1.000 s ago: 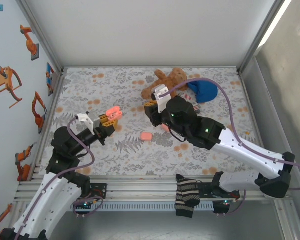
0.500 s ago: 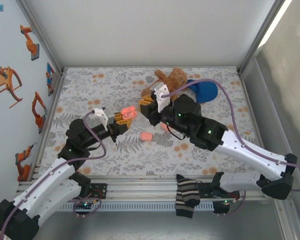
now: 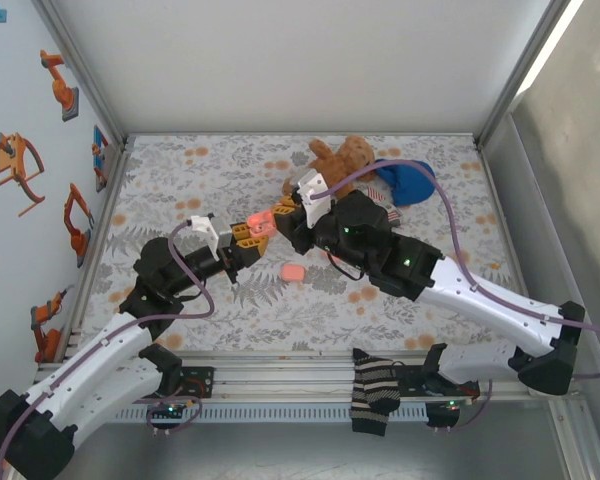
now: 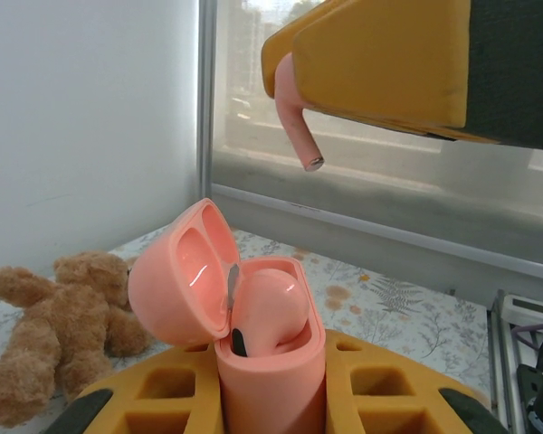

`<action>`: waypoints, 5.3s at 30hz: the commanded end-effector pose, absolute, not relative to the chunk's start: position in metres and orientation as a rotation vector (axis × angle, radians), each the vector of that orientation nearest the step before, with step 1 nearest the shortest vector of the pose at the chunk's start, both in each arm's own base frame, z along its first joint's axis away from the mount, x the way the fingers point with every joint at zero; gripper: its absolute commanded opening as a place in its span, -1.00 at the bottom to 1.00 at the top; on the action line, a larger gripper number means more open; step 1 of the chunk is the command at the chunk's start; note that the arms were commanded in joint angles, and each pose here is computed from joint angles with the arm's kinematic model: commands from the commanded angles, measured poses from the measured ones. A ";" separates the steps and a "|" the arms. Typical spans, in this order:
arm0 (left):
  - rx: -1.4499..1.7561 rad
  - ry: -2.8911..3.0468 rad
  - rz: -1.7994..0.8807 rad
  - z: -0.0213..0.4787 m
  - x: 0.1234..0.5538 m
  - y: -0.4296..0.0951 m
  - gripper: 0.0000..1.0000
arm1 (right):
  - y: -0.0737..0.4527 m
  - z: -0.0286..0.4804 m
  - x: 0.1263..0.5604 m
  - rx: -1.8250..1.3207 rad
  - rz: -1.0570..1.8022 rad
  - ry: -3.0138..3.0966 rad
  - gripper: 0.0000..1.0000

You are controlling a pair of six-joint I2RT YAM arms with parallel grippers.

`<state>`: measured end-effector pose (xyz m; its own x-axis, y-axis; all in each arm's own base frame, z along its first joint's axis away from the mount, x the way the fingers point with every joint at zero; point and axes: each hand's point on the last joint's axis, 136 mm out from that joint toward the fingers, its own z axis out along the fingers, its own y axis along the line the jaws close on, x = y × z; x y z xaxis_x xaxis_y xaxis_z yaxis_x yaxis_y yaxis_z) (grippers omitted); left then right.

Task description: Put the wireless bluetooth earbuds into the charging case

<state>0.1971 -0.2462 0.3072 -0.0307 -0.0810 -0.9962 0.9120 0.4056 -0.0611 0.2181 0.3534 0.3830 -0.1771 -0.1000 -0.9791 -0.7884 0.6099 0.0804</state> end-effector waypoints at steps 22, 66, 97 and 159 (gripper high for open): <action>0.805 1.261 -0.959 0.339 0.191 -0.245 -1.00 | 0.360 0.349 0.229 -0.769 0.658 1.728 -0.63; 0.786 1.263 -0.929 0.339 0.196 -0.246 -1.00 | 0.368 0.328 0.217 -0.902 0.548 1.779 -0.61; 0.791 1.267 -0.941 0.328 0.198 -0.250 -1.00 | 0.366 0.374 0.209 -0.787 0.705 1.708 -0.31; 0.874 1.083 -1.075 0.345 0.171 -0.260 -1.00 | 0.326 0.402 0.187 -0.765 1.332 1.736 0.72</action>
